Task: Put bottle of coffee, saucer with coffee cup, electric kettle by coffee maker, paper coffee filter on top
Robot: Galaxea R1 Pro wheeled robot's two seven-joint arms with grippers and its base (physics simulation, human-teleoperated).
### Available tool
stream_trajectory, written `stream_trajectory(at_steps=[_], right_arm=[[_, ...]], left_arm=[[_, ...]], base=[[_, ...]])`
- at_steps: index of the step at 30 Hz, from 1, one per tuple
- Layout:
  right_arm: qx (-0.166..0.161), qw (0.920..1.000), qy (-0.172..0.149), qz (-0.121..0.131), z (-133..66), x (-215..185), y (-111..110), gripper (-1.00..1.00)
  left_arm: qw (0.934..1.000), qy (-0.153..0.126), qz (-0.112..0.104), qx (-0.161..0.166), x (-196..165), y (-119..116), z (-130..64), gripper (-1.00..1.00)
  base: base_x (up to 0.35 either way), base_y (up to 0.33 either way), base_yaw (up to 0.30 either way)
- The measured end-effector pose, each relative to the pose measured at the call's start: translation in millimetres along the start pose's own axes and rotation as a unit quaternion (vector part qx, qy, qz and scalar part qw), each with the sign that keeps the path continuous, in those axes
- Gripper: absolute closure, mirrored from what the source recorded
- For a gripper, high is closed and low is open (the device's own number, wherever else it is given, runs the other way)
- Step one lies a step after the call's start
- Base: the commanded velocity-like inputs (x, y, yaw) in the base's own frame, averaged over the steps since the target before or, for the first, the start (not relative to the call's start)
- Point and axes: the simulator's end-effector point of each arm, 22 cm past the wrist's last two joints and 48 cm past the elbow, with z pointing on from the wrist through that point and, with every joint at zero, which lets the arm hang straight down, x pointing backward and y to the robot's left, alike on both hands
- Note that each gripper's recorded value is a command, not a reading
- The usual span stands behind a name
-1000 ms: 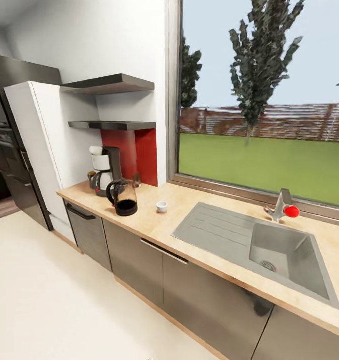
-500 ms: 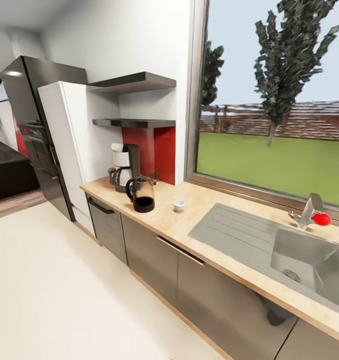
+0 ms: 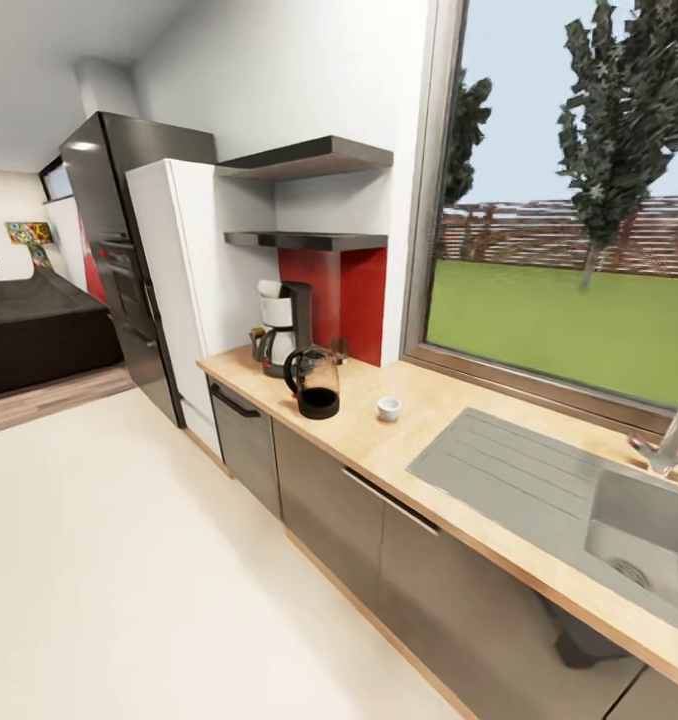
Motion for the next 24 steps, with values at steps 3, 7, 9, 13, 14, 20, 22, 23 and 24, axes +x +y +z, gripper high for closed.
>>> stream_trajectory(at_steps=[3, 7, 9, 13, 14, 20, 22, 23, 24], right_arm=[[0.000, 1.0000, 0.001, 0.000, 0.2, 1.1, -0.4, -1.00], [0.000, 1.0000, 0.003, 0.000, 0.4, 2.4, -0.6, -1.00], [0.000, 1.0000, 0.003, 0.000, 0.4, 3.1, -0.5, -1.00], [0.000, 1.0000, 0.005, 0.000, 0.7, 4.5, -0.4, -1.00], [0.000, 1.0000, 0.005, 0.000, 0.7, 4.8, -0.3, -1.00], [0.000, 1.0000, 0.008, 0.000, 1.2, 7.0, -0.4, -1.00], [0.000, 1.0000, 0.009, 0.000, 1.3, 7.6, -0.5, -1.00], [0.000, 1.0000, 0.009, 0.000, 1.4, 7.9, -0.5, -1.00], [0.000, 1.0000, 0.010, 0.000, 1.4, 8.3, -0.5, -1.00]], left_arm=[[1.0000, 0.001, 0.000, 0.000, 1.2, 0.3, 0.1, 1.00], [1.0000, 0.004, 0.000, -0.001, 3.0, 0.6, 0.2, 1.00], [1.0000, 0.004, 0.000, -0.001, 3.7, 0.7, 0.1, 1.00], [1.0000, 0.006, 0.000, -0.001, 4.9, 1.0, 0.2, 1.00], [1.0000, 0.006, 0.000, -0.001, 5.2, 1.1, 0.3, 1.00], [1.0000, 0.009, -0.001, -0.002, 7.4, 1.6, 0.5, 1.00], [0.9999, 0.010, -0.001, -0.002, 8.1, 1.8, 0.6, 1.00], [0.9999, 0.010, -0.001, -0.002, 8.5, 1.8, 0.6, 1.00], [0.9999, 0.011, -0.001, -0.002, 8.8, 1.9, 0.7, 1.00]], base=[[0.000, 0.000, 0.236], [0.045, 0.000, 0.246], [0.208, 0.038, 0.248], [0.266, 0.145, 0.248], [0.268, 0.191, 0.249], [0.249, 0.222, 0.249], [0.238, 0.236, 0.249], [0.238, 0.237, 0.249], [0.238, 0.237, 0.249]])
